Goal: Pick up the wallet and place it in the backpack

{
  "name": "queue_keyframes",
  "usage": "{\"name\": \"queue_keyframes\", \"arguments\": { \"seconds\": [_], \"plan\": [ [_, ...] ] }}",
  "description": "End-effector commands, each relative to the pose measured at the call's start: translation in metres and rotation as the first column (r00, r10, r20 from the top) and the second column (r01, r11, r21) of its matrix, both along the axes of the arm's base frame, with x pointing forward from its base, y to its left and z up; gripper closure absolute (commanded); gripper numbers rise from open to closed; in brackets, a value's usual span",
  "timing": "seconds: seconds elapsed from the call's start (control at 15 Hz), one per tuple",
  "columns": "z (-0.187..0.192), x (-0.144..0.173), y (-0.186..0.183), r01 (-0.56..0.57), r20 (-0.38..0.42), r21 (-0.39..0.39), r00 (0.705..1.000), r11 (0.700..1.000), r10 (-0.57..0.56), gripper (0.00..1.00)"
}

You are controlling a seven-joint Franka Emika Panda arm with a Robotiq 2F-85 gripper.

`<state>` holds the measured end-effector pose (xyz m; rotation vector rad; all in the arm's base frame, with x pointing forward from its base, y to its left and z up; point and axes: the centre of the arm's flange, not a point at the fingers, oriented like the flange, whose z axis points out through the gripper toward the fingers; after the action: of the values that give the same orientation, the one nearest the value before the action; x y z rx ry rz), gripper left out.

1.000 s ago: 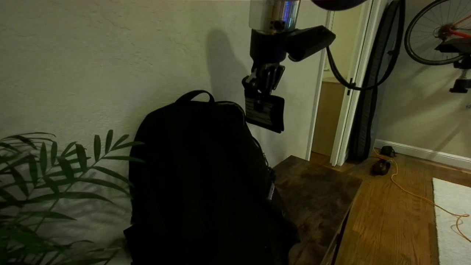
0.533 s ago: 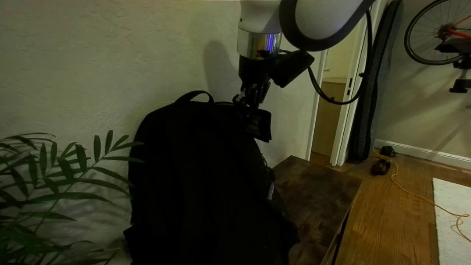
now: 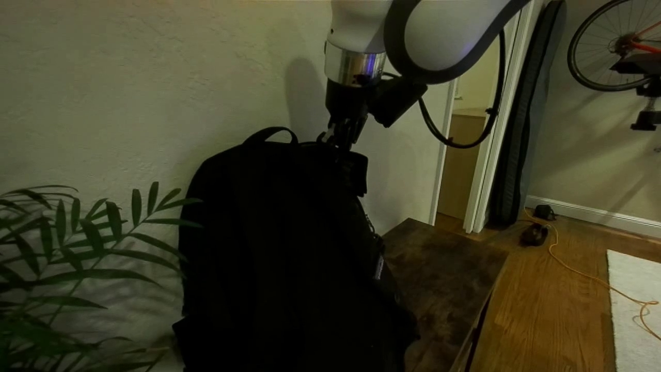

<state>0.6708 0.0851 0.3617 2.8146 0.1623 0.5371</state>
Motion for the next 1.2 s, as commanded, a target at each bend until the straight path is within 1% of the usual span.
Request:
{"name": "queue_keyframes", "arguments": {
  "seconds": [0.0, 0.27, 0.47, 0.6, 0.8, 1.0, 1.13],
  "plan": [
    [0.002, 0.004, -0.01, -0.067, 0.051, 0.048, 0.997, 0.997, 0.064, 0.94],
    [-0.012, 0.013, -0.035, -0.136, 0.11, 0.136, 0.987, 0.981, 0.121, 0.94],
    [-0.037, 0.02, -0.056, -0.221, 0.144, 0.187, 0.97, 0.957, 0.196, 0.94],
    [-0.058, 0.024, -0.068, -0.273, 0.139, 0.202, 0.959, 0.941, 0.249, 0.94],
    [-0.082, 0.026, -0.082, -0.354, 0.133, 0.193, 0.934, 0.915, 0.333, 0.94],
    [-0.096, 0.027, -0.088, -0.408, 0.161, 0.213, 0.911, 0.888, 0.38, 0.94],
    [-0.103, 0.029, -0.089, -0.431, 0.19, 0.247, 0.9, 0.868, 0.392, 0.94]
  ]
}}
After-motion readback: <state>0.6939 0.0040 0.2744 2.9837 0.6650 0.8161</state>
